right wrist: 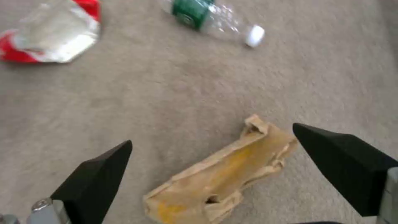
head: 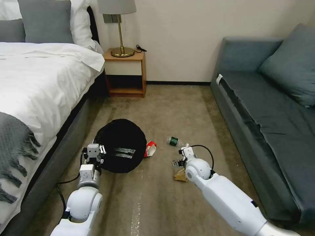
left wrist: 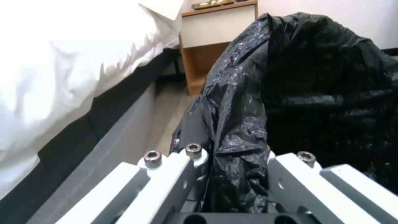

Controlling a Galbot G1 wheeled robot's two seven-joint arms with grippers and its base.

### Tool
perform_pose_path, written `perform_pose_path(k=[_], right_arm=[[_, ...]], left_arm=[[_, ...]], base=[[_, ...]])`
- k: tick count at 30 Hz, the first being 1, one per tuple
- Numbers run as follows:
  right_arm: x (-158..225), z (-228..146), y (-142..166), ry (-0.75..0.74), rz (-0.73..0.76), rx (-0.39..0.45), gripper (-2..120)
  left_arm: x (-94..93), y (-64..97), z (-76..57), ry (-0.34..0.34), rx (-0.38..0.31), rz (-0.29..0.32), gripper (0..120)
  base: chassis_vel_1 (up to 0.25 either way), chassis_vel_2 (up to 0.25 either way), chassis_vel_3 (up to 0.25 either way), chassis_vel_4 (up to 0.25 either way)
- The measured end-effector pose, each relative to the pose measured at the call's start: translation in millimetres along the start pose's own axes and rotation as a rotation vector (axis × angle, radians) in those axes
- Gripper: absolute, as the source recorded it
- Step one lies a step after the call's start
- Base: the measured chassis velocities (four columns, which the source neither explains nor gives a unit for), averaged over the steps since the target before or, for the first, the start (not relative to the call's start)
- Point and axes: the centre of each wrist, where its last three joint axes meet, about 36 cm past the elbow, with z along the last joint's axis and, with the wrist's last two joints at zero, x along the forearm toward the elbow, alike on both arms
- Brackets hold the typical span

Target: Pick up the trash bin, then pick up the garbage on the floor and place it into the trash bin.

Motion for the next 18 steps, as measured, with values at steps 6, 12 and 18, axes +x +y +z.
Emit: perform_pose_path(k=[6,12,18], right_arm=[[-17.8,4.4,-2.4,0.049,0.059,-0.037,100],[-39.5,20.8,-4.4,0.098,0.141,-0.037,100],[-54.7,36.5,-6.7,0.132,0.163,-0.055,100]], left_arm=[[0.4,1.2,0.3,0.000,-0.007,0.005,4],[-1.5,-0.9,-1.2,-0.006,-0.007,0.015,4],[-2.0,-3.4,-0.5,-0.004,-0.006,0.024,4]], base=[[0.000,0.000,0.000,0.000],[0.000,0.000,0.000,0.000],[0.000,0.000,0.000,0.000]])
